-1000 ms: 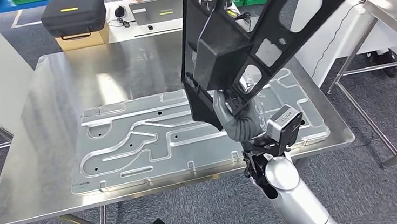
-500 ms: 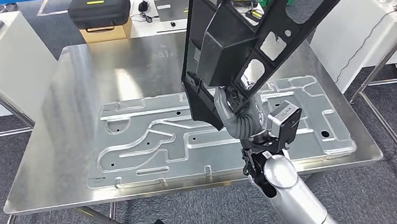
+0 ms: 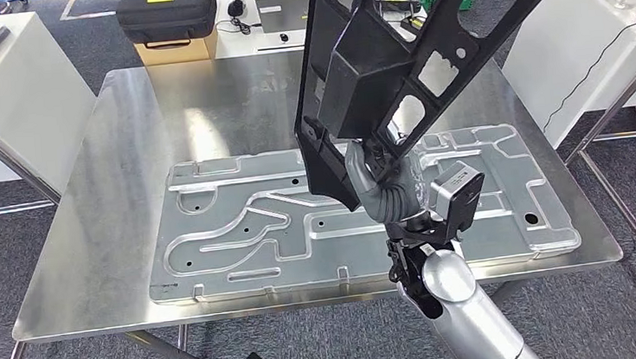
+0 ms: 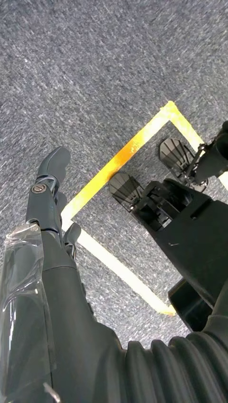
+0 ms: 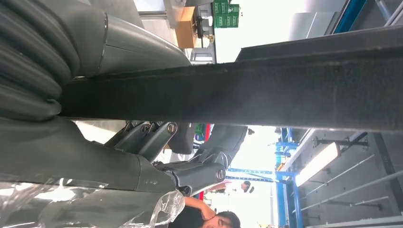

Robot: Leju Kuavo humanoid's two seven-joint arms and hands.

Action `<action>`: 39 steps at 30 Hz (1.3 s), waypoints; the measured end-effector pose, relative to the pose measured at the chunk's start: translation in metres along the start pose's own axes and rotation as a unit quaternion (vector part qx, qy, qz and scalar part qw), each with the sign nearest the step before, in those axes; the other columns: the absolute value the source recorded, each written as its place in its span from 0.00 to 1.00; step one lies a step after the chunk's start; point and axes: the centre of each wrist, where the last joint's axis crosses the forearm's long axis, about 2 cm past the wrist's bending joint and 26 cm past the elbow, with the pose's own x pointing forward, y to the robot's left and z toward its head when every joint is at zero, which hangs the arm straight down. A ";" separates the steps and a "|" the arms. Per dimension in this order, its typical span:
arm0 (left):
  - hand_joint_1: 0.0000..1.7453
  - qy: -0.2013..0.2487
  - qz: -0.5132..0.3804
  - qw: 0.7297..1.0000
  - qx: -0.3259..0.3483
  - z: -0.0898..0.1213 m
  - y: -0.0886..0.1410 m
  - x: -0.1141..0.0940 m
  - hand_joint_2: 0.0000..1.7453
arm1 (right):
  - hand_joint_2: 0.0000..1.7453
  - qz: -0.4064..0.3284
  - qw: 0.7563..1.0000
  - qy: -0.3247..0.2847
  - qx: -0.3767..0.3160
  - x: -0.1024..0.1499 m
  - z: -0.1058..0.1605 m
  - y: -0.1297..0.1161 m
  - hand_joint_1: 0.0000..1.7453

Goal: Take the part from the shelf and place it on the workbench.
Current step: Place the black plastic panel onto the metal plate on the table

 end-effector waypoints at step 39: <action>0.00 -0.011 0.010 1.000 -0.009 -0.001 -0.005 0.007 1.00 | 1.00 0.104 0.988 0.071 -0.091 -0.014 -0.025 -0.062 1.00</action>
